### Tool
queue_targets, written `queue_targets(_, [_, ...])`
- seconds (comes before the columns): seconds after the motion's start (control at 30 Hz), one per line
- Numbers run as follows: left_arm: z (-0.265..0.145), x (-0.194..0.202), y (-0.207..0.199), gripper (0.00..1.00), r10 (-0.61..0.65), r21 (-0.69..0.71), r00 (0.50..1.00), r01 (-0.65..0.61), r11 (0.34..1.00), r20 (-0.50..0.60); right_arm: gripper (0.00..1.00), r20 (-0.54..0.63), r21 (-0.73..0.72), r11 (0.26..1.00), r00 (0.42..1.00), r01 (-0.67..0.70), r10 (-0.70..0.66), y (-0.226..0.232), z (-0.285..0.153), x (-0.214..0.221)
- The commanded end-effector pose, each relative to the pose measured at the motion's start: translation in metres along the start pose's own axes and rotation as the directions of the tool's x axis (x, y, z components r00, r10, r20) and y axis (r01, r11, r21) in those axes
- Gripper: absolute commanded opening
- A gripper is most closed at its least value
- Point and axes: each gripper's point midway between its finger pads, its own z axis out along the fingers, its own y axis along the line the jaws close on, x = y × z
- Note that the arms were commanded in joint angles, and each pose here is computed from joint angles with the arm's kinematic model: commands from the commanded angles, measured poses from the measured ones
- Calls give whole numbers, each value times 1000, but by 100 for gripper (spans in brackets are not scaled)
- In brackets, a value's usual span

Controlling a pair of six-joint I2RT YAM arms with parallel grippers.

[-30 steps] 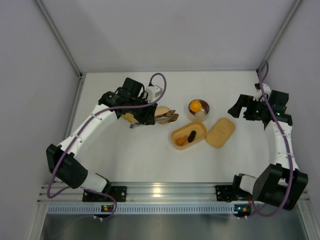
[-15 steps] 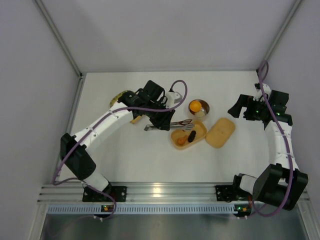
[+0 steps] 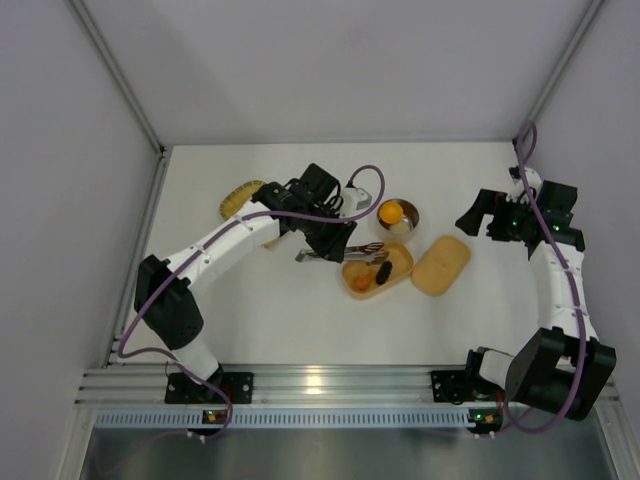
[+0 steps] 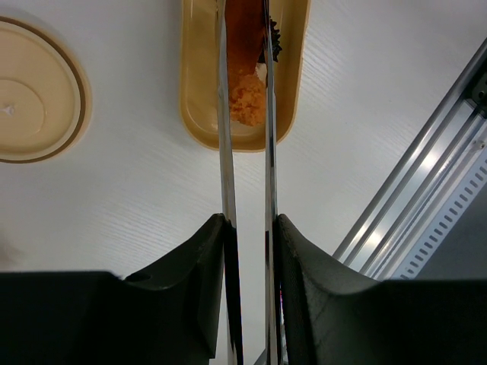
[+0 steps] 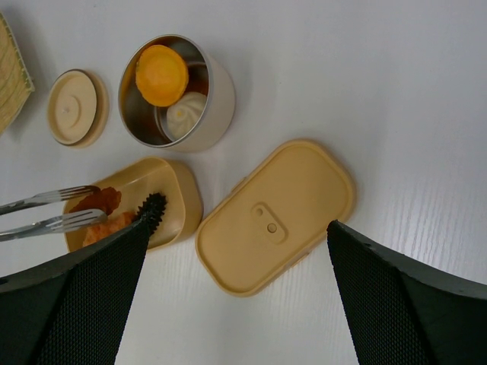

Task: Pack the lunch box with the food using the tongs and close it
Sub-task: Place the fake food in the packing box, then place the clamp at the center of the board.

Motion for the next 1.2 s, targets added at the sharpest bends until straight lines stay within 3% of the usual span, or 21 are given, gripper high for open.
queue_targets(0.0, [-4, -27, 1, 29, 49, -19, 995, -47, 999, 88, 99, 32, 4, 1000, 999, 17, -17, -1, -5, -4])
queue_targets(0.5, [5, -31, 6, 51, 53, -27, 995, -51, 998, 90, 99, 33, 2, 1000, 999, 15, -15, -1, -4, -5])
queue_targets(0.63, [1, -34, 4, 51, 57, -24, 993, -54, 998, 105, 99, 33, 2, 1000, 999, 15, -15, -1, -5, -5])
queue_targets(0.9, [-44, -49, 10, 37, 43, -53, 975, -33, 998, 218, 99, 38, 2, 1000, 999, 23, -23, 0, -7, -7])
queue_targets(1.03, [-81, -41, 44, 36, -59, -65, 956, 81, 995, 288, 99, 33, 2, 1000, 999, 26, -26, 0, -7, -5])
queue_targets(1.17, [-129, -9, 129, 34, -242, -141, 892, 315, 939, 382, 99, 31, -5, 1000, 999, 23, -22, 1, -6, -5])
